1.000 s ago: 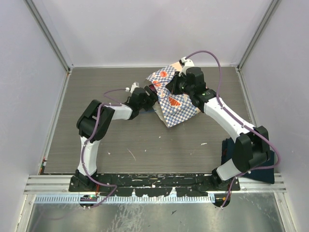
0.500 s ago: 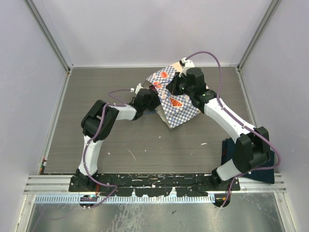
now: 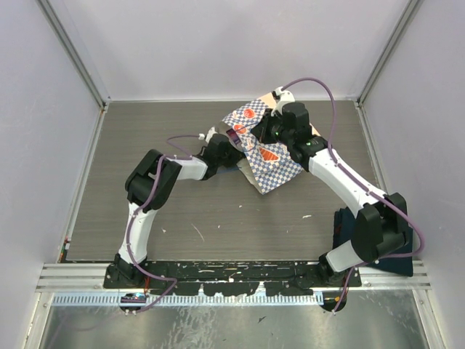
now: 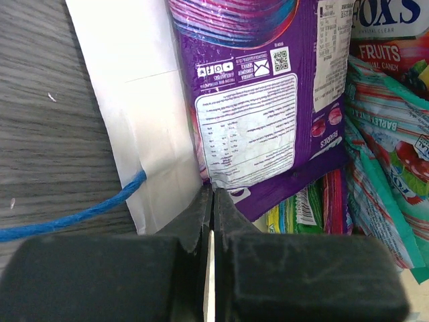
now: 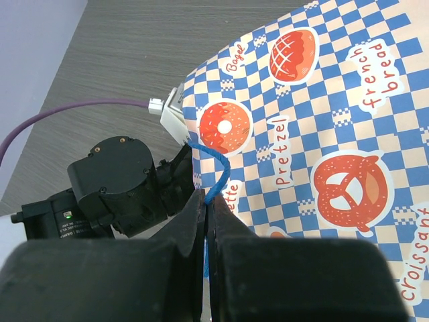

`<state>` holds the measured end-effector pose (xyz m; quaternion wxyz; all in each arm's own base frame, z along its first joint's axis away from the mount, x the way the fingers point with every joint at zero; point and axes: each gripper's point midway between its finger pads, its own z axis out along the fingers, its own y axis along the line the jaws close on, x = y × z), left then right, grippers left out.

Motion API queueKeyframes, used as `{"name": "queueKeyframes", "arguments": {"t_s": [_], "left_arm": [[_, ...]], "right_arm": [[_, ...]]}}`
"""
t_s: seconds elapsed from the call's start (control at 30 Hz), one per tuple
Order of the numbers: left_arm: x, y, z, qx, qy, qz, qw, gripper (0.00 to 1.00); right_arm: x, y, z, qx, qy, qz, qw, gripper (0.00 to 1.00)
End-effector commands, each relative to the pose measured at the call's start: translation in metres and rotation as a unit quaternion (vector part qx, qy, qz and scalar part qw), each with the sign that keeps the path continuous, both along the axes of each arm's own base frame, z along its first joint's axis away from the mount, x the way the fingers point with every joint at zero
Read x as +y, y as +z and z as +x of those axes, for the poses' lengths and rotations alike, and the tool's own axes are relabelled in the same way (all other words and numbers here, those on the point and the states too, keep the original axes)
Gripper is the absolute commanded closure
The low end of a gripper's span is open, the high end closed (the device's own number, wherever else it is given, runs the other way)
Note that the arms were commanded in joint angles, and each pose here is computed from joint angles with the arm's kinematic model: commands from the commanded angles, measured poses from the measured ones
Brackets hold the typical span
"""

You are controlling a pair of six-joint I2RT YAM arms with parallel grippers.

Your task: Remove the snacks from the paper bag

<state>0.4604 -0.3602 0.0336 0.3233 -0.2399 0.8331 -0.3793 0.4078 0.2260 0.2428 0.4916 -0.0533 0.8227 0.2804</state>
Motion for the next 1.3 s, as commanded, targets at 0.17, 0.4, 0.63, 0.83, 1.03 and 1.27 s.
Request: {"name": "queueKeyframes", "arguments": {"t_s": [0.17,0.4,0.63,0.83,1.03,1.27], "left_arm": [[0.034,0.031,0.011,-0.047,0.022,0.034,0.998,1.0],[0.074,0.073,0.005,-0.106,0.057,0.093,0.988,1.0],[0.106,0.084,-0.03,-0.124,0.052,0.139,0.981,1.0],[0.157,0.094,-0.069,-0.134,0.086,0.195,0.968,1.0],[0.219,0.104,-0.097,-0.127,0.151,0.221,0.955,1.0],[0.299,0.13,-0.122,-0.124,0.243,0.234,0.933,1.0]], "right_arm": [[-0.006,0.041,0.0,-0.056,-0.01,0.021,0.998,0.99],[-0.007,0.041,0.003,-0.056,-0.013,0.02,0.998,0.99],[-0.008,0.038,0.004,-0.055,-0.02,0.02,0.998,0.99],[-0.013,0.032,0.004,-0.053,-0.032,0.02,0.998,0.99],[-0.015,0.031,0.006,-0.055,-0.042,0.027,0.997,0.99],[-0.012,0.027,0.007,-0.05,-0.038,0.032,0.998,0.99]]}}
